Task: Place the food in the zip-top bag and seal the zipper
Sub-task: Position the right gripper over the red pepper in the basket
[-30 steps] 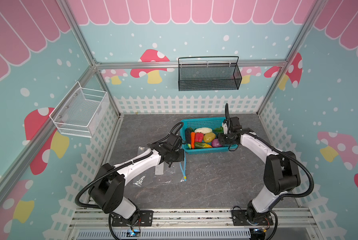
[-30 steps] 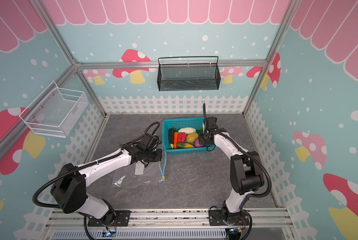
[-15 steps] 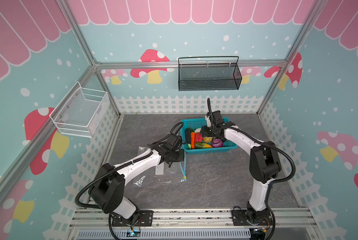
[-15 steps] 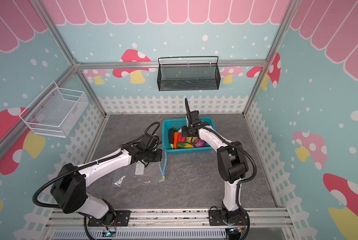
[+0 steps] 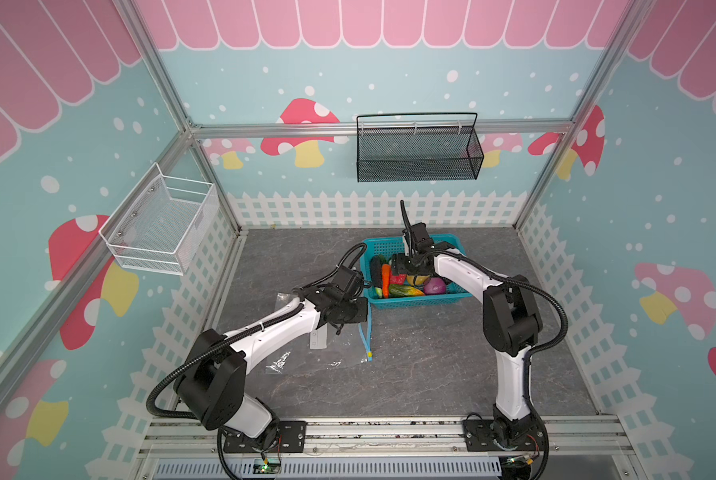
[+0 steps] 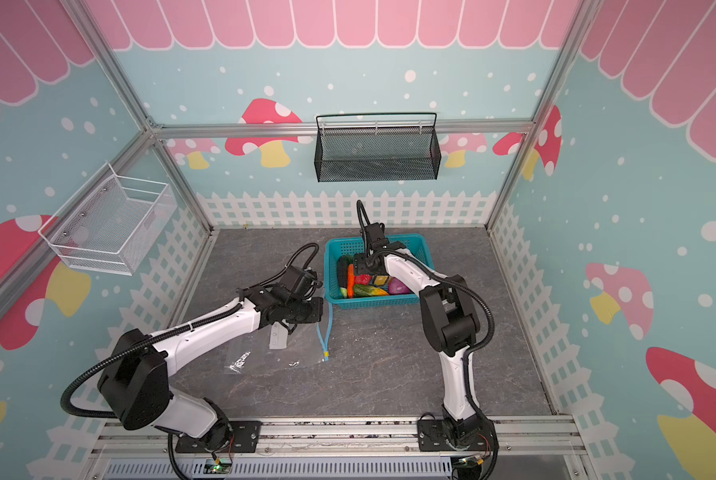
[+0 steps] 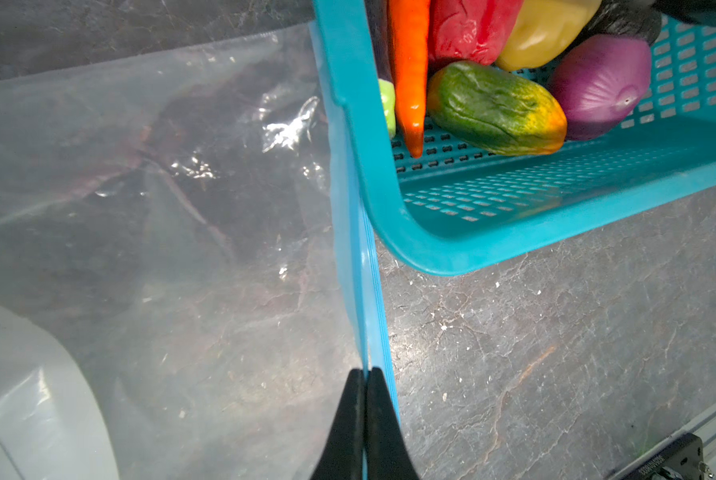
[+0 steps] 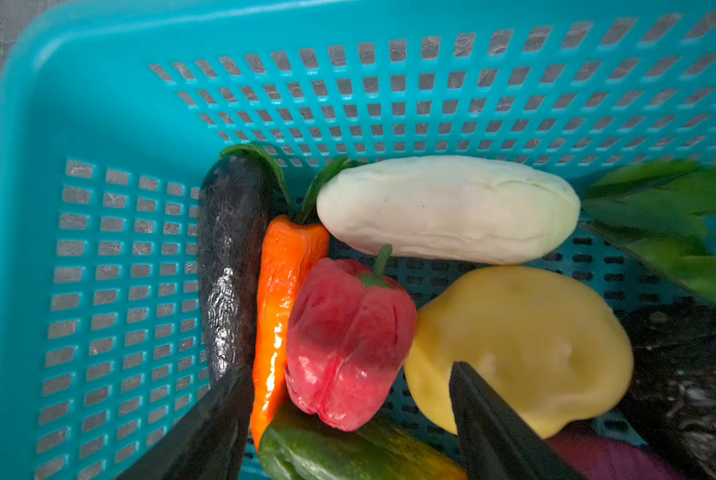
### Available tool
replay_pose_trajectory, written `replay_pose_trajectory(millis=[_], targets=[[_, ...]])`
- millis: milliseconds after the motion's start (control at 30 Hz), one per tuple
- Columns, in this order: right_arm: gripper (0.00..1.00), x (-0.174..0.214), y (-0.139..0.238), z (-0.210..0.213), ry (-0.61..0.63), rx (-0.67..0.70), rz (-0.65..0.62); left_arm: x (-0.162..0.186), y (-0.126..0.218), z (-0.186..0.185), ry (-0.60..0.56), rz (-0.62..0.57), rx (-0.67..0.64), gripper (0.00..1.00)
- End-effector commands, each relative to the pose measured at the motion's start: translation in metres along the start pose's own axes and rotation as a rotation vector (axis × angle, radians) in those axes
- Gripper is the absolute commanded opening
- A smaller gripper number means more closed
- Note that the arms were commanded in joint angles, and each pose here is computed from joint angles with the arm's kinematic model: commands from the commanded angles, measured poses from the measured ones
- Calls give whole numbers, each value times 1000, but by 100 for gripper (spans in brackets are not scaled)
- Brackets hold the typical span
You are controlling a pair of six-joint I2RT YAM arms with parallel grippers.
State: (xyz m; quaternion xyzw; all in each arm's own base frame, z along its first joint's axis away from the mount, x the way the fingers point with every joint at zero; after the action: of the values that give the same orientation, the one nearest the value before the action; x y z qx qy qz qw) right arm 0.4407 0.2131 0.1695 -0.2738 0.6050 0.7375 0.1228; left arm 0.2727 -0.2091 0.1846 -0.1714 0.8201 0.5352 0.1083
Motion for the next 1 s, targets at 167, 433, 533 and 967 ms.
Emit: replay_pose_trajectory(millis=[167,433,533,967], targets=[[75,6,-26,8,3,11,54,-1,7,-1,-16,-20,-5,0],[73,5,-38,9,11,26,68,1,7,2,-11,-19,-14,0],[71,5,-42,9,15,27,72,2,6,2,-9,-19,-16,0],[59,2,-46,8,41,40,82,1,6,2,-10,-20,-19,0]])
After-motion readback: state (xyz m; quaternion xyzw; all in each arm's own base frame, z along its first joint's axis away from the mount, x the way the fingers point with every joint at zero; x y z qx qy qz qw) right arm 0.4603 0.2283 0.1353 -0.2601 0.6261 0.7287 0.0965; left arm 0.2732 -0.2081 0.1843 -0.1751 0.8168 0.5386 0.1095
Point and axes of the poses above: each gripper's point midway between its finger pads, its own y axis back along the fingers, its own z axis along the line the jaws close on, x = y × z, the point moved 8 cm from there along y, back along the fingers, and after that the axes turned 8 degrees about y, right-handed, at the moved point
